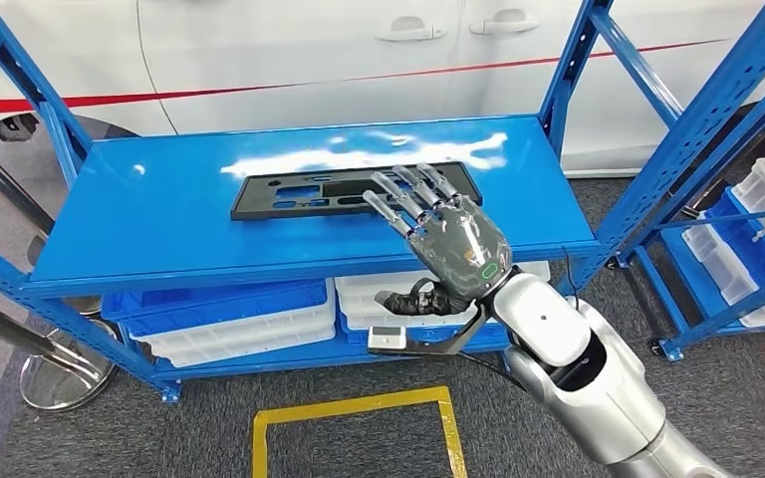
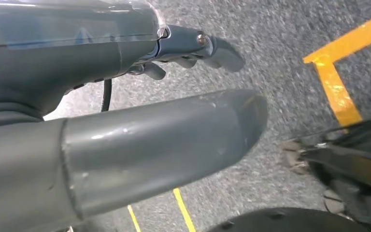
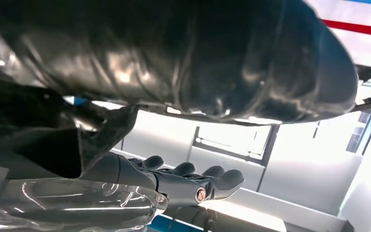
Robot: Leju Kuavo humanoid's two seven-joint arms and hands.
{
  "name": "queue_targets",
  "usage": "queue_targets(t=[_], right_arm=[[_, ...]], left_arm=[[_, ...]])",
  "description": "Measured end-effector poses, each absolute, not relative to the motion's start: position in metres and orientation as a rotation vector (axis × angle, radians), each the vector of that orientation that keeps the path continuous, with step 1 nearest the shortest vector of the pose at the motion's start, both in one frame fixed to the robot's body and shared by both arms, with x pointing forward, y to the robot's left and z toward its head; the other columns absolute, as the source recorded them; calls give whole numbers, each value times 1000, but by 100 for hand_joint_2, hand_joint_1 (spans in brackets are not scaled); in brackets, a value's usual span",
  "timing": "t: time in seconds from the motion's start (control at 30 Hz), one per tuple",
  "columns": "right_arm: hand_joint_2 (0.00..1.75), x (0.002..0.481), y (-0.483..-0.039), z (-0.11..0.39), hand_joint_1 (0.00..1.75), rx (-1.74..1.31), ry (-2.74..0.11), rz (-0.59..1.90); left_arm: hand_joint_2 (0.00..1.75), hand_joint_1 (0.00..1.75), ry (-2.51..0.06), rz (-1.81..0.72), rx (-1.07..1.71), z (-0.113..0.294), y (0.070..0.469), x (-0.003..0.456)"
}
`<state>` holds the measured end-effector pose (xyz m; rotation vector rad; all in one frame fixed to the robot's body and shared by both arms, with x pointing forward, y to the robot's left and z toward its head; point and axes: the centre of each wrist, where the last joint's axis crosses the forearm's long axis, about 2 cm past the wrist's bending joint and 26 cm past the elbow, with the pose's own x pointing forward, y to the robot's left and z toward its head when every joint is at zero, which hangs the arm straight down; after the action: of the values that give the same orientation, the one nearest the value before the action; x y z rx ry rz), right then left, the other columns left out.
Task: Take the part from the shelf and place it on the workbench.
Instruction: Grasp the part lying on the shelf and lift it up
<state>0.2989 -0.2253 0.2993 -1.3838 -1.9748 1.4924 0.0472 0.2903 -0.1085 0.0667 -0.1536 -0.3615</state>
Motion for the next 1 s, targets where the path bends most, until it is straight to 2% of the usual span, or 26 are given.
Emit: queue_targets(t=[1.0], right_arm=[[0,300,-232,267,0,-1287,-1830,1548]], left_arm=[[0,0,-166,-376,69,-108,290,49]])
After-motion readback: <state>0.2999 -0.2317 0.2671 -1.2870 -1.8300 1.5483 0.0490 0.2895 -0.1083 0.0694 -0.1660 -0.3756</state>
